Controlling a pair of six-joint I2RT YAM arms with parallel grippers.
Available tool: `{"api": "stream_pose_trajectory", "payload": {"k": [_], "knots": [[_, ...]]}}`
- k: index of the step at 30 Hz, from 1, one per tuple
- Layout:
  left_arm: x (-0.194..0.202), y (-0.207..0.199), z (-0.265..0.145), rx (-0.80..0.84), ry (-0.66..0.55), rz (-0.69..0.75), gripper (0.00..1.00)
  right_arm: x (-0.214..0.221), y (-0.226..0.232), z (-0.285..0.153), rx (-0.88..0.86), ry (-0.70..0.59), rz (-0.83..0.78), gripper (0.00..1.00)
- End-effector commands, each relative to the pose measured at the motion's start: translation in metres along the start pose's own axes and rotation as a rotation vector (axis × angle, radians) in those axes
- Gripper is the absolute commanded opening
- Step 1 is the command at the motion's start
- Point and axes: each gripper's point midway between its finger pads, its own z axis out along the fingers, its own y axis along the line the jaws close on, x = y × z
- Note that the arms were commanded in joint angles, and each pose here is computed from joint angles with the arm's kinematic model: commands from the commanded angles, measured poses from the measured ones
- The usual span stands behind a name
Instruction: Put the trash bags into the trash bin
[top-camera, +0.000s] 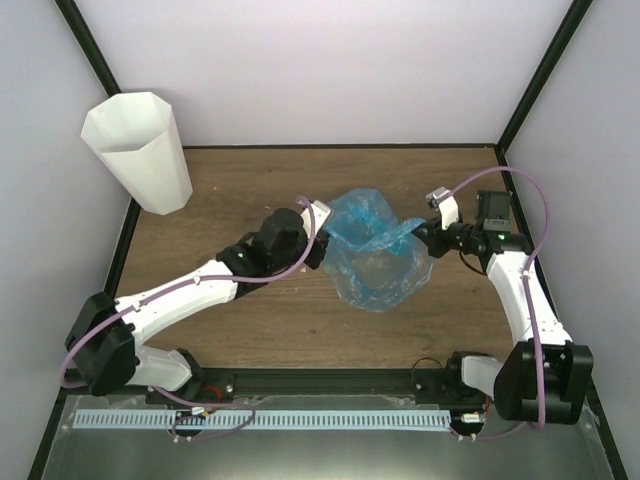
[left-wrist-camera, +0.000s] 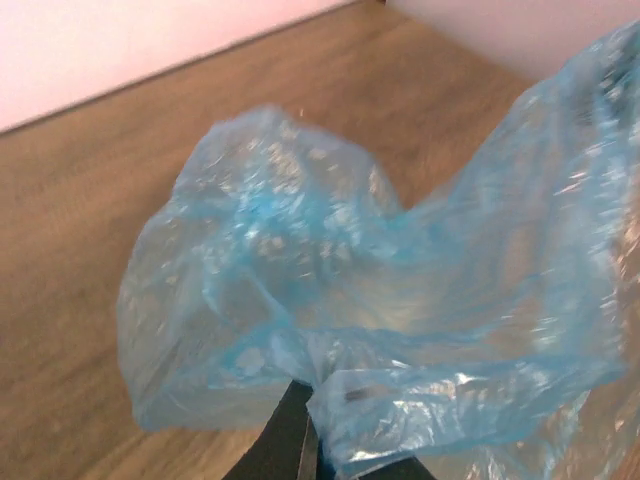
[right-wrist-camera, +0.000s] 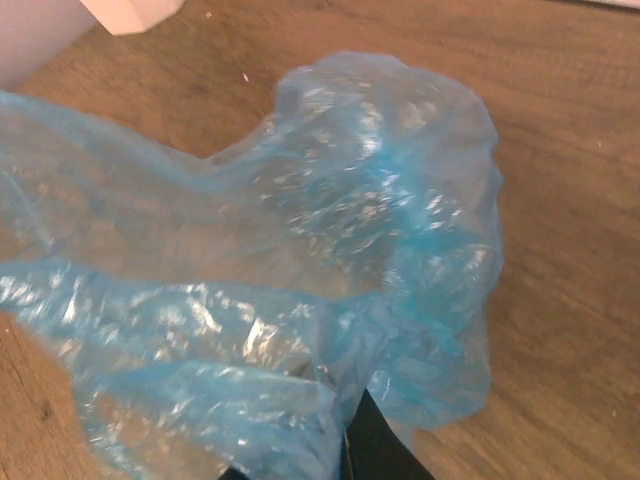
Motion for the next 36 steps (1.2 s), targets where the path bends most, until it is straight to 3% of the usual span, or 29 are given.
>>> {"api": "stream_pose_trajectory", "payload": {"k": [1,8,15,19,21,24,27,30,36], "knots": [[-0.007,-0.001,0.003,0.003,-0.006,0.0,0.04,-0.008,0.009,0.002,-0.078,-0.008,0.034,0.01],[-0.051,0.031,0.009,-0.051,-0.051,-0.148,0.04,-0.055,-0.007,-0.001,-0.068,-0.066,0.08,0.01],[-0.152,0.104,0.035,-0.086,-0.157,-0.311,0.04,-0.182,-0.082,-0.002,0.1,-0.175,0.036,0.01],[-0.258,0.097,-0.01,-0.036,-0.338,-0.223,0.04,-0.301,-0.072,-0.062,0.134,-0.332,-0.082,0.01],[-0.296,0.083,-0.047,0.0,-0.432,-0.181,0.04,-0.333,-0.042,-0.106,0.166,-0.452,-0.176,0.01],[-0.326,0.045,-0.109,0.023,-0.585,-0.041,0.04,-0.348,0.008,-0.156,0.176,-0.597,-0.313,0.01],[-0.319,0.008,-0.135,0.013,-0.655,0.13,0.04,-0.331,0.041,-0.173,0.15,-0.694,-0.413,0.01],[-0.293,0.009,-0.114,-0.022,-0.623,0.134,0.04,-0.296,0.046,-0.161,0.137,-0.72,-0.442,0.01],[-0.189,0.039,-0.009,-0.134,-0.334,0.104,0.04,-0.214,-0.028,-0.06,0.125,-0.475,-0.22,0.01]]}}
